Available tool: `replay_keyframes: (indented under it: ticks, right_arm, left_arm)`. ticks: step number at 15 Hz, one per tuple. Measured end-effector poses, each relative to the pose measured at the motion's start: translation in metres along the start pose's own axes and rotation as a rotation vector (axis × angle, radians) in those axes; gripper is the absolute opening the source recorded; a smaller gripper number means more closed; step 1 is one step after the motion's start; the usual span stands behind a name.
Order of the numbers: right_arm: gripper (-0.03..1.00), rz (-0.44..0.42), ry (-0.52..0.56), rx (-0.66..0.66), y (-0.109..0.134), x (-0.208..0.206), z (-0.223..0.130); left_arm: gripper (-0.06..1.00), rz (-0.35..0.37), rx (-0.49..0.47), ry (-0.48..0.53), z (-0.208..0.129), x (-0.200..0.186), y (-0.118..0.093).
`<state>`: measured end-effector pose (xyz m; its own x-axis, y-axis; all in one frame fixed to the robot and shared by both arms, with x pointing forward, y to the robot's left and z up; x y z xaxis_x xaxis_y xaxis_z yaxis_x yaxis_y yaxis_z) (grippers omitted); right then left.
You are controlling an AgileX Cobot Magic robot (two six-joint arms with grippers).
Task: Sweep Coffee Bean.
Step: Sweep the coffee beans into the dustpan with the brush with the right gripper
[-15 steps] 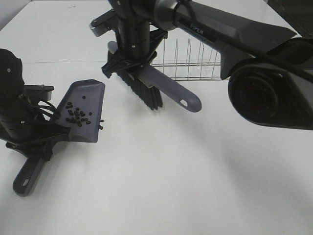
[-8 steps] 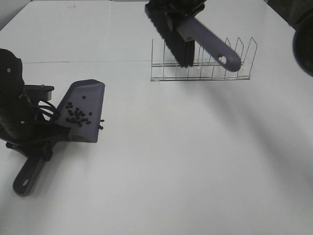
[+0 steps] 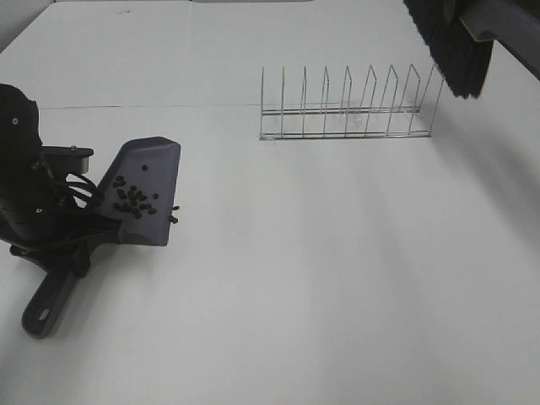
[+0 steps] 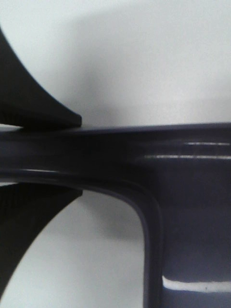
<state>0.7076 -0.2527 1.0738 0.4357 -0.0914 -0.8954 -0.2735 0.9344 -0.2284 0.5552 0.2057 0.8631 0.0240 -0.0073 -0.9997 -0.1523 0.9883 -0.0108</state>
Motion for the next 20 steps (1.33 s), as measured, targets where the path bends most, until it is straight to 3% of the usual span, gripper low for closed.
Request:
replay_keyframes:
  ticks: [2,5,8,12,15,20]
  right_arm:
    - [0.27,0.078,0.063,0.005,0.014,0.016,-0.012]
    - [0.27,0.215,0.12,-0.056,0.079,0.028,-0.018]
    - [0.27,0.262,0.075,-0.151,0.155,0.03,-0.012]
    - [0.27,0.258,0.096,-0.262,0.233,0.06,-0.023]
    - [0.27,0.266,0.137,-0.285,0.266,0.084,-0.028]
    - [0.27,0.278,0.136,-0.296,0.294,0.104,-0.009]
  left_arm:
    - [0.26,0.0,0.0,-0.001,0.0,0.0,0.0]
    - [0.26,0.0,0.0,-0.001,0.0,0.0,0.0]
    - [0.26,-0.001,0.0,-0.002,0.0,0.0,0.0]
    - [0.26,-0.001,0.003,-0.002,0.0,0.0,0.0]
    - [0.26,-0.001,0.004,-0.003,0.0,0.0,0.0]
    - [0.26,-0.001,0.004,-0.003,0.0,0.0,0.0]
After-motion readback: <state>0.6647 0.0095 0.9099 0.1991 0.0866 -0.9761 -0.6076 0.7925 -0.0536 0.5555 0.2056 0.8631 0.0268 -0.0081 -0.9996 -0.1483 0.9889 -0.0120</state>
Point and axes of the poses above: a point on each arm's last joint axis where the gripper is mounted, x pointing out along that axis toward the gripper, y along the wrist's bending axis when the last joint is at zero, z = x × y, the point moved 1 cm from there along x, pointing out along that axis toward the gripper, and after that the axes turned 11 degrees about -x, right-handed, at the moved point
